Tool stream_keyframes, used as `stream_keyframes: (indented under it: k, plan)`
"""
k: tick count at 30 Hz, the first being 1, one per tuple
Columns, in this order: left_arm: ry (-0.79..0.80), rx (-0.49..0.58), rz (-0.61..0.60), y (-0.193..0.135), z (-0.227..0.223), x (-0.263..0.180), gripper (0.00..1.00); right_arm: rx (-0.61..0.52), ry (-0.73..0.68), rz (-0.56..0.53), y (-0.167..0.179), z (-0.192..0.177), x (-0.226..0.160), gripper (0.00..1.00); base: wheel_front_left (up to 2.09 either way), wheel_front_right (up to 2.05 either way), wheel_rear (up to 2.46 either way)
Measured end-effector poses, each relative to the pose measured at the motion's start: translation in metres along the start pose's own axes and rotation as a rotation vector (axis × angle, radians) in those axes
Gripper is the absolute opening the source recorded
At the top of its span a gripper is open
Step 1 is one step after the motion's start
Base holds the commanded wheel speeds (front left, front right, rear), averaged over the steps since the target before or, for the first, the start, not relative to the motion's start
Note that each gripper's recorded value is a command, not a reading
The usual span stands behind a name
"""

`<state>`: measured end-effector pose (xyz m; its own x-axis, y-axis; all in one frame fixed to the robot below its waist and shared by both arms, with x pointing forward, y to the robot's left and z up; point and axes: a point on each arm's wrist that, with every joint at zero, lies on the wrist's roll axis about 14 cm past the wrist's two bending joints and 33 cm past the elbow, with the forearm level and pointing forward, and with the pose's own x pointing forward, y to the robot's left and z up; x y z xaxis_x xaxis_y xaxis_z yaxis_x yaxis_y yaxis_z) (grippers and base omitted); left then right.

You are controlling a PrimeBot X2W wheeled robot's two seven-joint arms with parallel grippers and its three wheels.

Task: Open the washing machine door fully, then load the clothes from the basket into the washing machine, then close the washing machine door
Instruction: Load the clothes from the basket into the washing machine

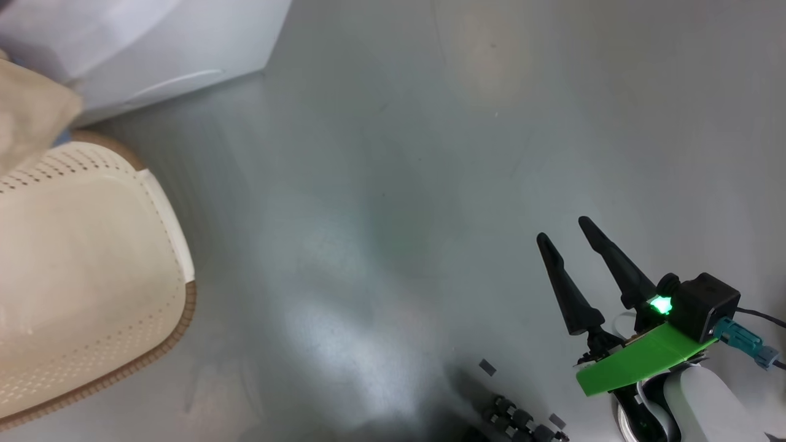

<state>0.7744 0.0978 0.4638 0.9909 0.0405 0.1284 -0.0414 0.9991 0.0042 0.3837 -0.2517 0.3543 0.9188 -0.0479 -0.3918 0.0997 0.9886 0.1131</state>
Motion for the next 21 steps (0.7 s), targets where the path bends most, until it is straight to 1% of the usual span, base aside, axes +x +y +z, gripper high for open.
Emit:
stream_keyframes:
  k: [5, 8, 12, 18, 19, 20, 21]
  plan:
    - [-0.072, -0.015, 0.034, 0.004, 0.014, 0.009, 0.0, -0.003, 0.023, -0.011, -0.003, -0.007, 0.001, 1.0, 0.0, 0.0, 0.0]
    - [-0.083, -0.014, 0.045, 0.007, 0.016, 0.01, 0.0, -0.003, 0.03, -0.011, -0.003, -0.01, 0.002, 1.0, 0.0, 0.0, 0.0]
    - [-0.029, 0.008, 0.039, 0.007, 0.001, 0.007, 0.0, -0.001, 0.027, -0.002, -0.001, -0.009, 0.003, 1.0, 0.0, 0.0, 0.0]
    - [0.114, 0.056, 0.044, 0.01, -0.031, -0.004, 0.0, 0.002, 0.013, 0.009, 0.003, -0.005, 0.002, 1.0, 0.0, 0.0, 0.0]
    - [0.135, 0.062, 0.046, 0.01, -0.034, -0.006, 0.13, 0.002, 0.009, 0.01, 0.003, -0.003, 0.002, 1.0, 0.0, 0.0, 0.0]
    - [0.156, 0.067, 0.051, 0.011, -0.036, -0.007, 0.31, 0.002, 0.005, 0.011, 0.003, -0.002, 0.001, 1.0, 0.0, 0.0, 0.0]
    - [0.177, 0.073, 0.053, 0.012, -0.038, -0.008, 0.46, 0.003, 0.001, 0.012, 0.003, 0.0, 0.001, 1.0, 0.0, 0.0, 0.0]
